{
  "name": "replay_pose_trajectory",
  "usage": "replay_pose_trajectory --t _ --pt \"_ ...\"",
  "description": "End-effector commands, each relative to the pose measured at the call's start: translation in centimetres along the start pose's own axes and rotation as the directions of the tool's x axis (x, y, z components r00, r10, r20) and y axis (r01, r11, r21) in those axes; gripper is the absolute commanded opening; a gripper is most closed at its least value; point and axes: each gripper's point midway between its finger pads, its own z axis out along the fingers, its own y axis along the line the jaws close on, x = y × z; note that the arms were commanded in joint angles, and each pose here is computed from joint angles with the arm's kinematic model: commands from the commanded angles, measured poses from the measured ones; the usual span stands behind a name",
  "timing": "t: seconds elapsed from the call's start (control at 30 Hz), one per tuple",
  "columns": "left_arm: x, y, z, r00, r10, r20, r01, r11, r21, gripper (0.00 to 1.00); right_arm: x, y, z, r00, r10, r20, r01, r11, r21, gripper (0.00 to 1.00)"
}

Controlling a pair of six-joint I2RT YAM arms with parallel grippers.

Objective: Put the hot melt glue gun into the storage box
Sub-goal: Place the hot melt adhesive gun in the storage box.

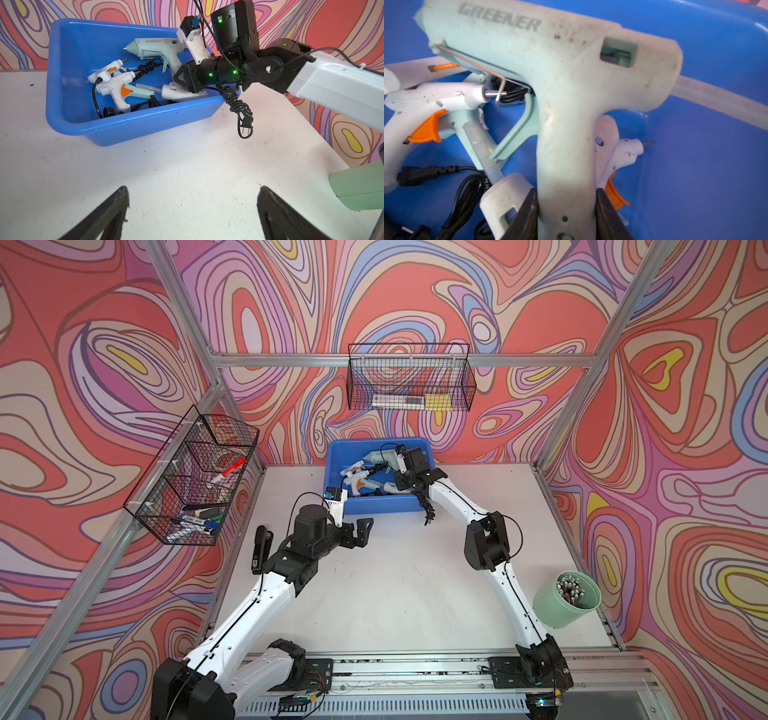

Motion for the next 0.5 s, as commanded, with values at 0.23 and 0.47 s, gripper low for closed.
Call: replay_pose_trajectory --t 0.23,0.47 --pt "-1.4 -0.3 -0.9 0.999 0.035 0.021 -0.035 0.999 -0.011 0.99 2.9 1.1 2.3 0.999 0.018 -0.050 -0.020 0.999 -0.032 0.47" --pt "-1.6 -0.3 -1.0 0.999 0.038 0.029 -0.037 0.999 -0.016 0.99 1.1 0.8 1.0 1.000 0.010 -0.018 -0.010 1.000 -0.025 0.60"
